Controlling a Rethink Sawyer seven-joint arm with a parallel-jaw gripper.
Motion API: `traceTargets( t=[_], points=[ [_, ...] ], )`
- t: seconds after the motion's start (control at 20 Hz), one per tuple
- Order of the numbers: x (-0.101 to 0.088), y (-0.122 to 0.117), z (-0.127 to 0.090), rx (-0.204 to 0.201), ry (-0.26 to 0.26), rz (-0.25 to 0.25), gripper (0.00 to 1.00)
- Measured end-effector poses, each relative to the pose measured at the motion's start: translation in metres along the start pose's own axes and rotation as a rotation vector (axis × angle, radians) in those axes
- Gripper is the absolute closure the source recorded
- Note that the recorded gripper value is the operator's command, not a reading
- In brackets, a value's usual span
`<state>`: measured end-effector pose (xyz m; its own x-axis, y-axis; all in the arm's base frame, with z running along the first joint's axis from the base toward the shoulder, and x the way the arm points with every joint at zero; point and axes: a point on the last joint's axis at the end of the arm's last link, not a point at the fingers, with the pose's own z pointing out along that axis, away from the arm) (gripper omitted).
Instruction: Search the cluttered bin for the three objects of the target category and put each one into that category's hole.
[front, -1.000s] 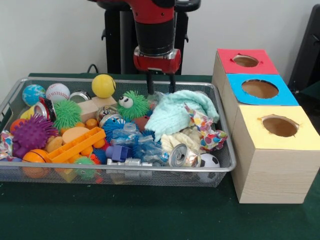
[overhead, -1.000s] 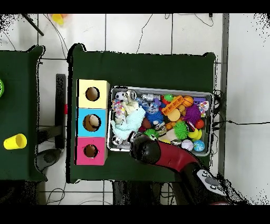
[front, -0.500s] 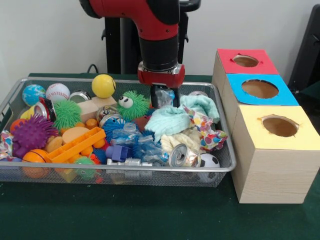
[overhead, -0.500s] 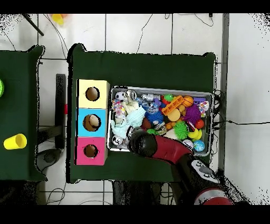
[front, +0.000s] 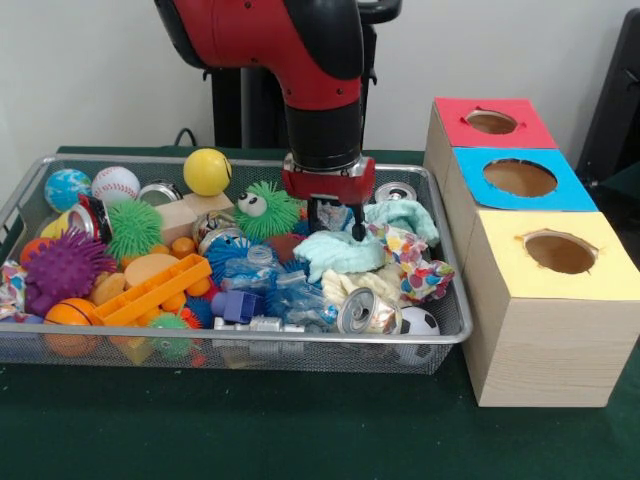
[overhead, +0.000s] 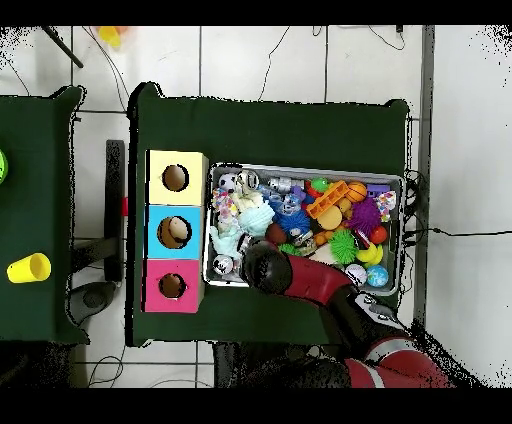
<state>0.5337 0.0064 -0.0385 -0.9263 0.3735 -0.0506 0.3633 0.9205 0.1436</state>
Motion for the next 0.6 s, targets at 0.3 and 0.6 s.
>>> traceTargets(
  t=[0.3, 0.6],
  points=[
    [-0.010, 0.007, 0.025, 0.012, -0.007, -0.015, 0.00],
    [-0.021, 0.010, 0.025, 0.034, 0.066, -0.031, 0.00]
  ],
)
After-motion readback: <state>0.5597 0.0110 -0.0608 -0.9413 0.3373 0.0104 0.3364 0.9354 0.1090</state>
